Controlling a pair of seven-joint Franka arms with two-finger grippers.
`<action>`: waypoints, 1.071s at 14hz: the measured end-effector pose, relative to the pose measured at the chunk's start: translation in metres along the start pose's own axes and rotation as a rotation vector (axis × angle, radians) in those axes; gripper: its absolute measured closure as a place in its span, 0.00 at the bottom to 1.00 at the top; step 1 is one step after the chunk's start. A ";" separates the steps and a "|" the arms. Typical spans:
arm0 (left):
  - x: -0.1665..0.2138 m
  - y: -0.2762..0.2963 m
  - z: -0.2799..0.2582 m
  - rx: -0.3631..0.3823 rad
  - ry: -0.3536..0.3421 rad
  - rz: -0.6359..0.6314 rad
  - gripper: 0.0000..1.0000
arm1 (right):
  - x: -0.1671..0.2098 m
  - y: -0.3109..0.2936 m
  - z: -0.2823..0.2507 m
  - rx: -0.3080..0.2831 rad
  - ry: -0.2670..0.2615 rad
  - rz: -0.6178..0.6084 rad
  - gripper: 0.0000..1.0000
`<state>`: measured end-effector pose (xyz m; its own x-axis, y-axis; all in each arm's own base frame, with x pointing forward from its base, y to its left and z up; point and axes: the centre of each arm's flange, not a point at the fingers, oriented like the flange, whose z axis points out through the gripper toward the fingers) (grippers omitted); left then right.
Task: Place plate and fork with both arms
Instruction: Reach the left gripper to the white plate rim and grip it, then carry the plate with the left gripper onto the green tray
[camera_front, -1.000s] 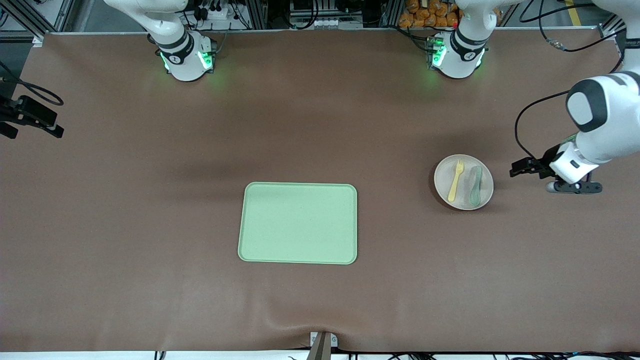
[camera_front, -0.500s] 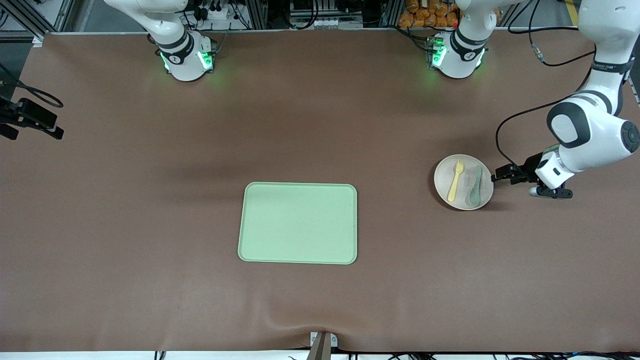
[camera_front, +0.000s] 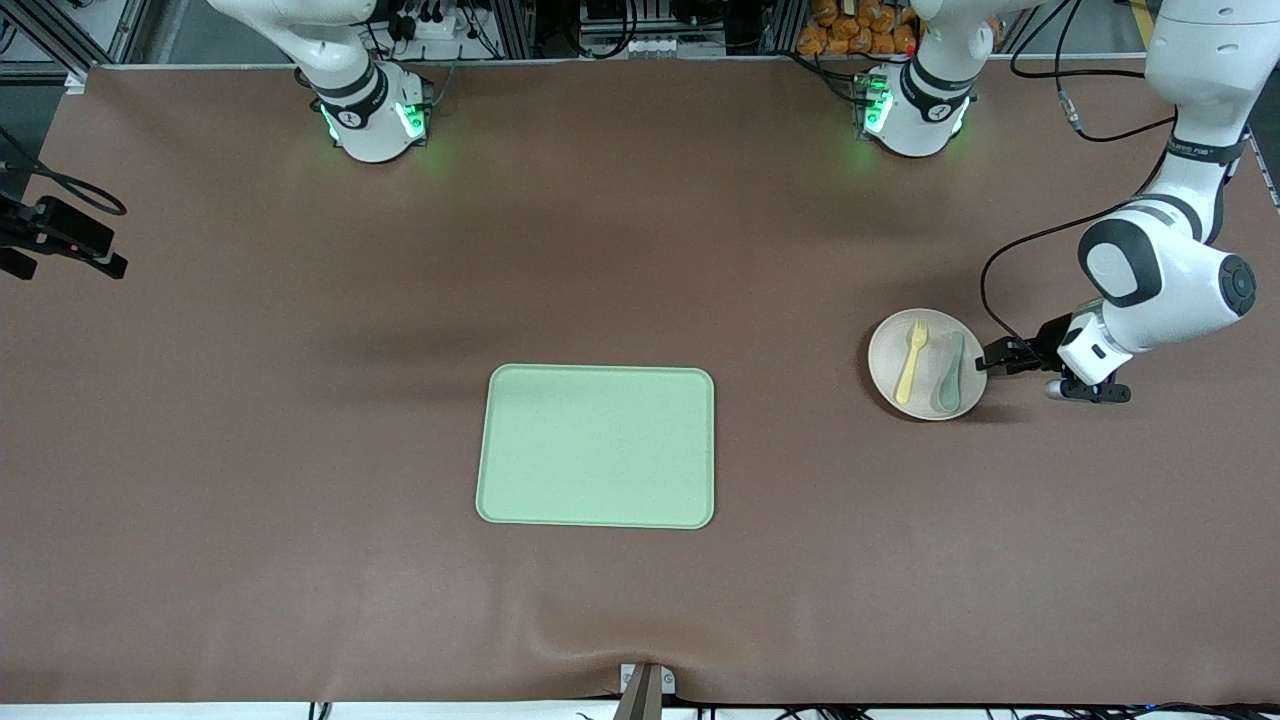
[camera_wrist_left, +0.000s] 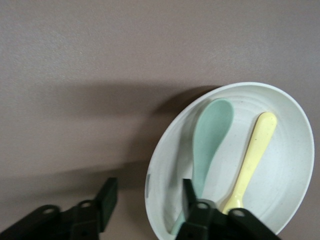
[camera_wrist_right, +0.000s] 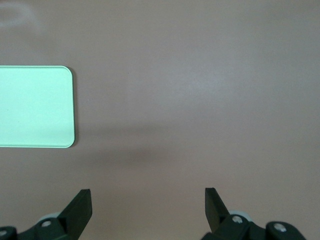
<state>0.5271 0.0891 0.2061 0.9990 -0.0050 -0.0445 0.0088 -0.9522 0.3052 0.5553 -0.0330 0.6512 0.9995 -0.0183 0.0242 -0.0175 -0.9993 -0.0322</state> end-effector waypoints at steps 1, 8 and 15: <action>0.000 0.000 0.003 -0.008 -0.001 -0.006 0.43 | 0.000 0.000 0.000 0.000 0.000 0.000 0.00; -0.002 -0.003 0.022 -0.018 -0.030 -0.013 0.51 | 0.000 0.000 0.000 0.000 0.000 0.000 0.00; 0.001 -0.003 0.023 -0.020 -0.027 0.008 0.96 | 0.000 0.000 0.000 0.000 0.000 0.000 0.00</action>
<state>0.5274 0.0852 0.1832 0.9975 -0.0213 -0.0678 0.0019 -0.9459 0.3244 0.5553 -0.0332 0.6512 0.9995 -0.0186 0.0242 -0.0178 -0.9993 -0.0322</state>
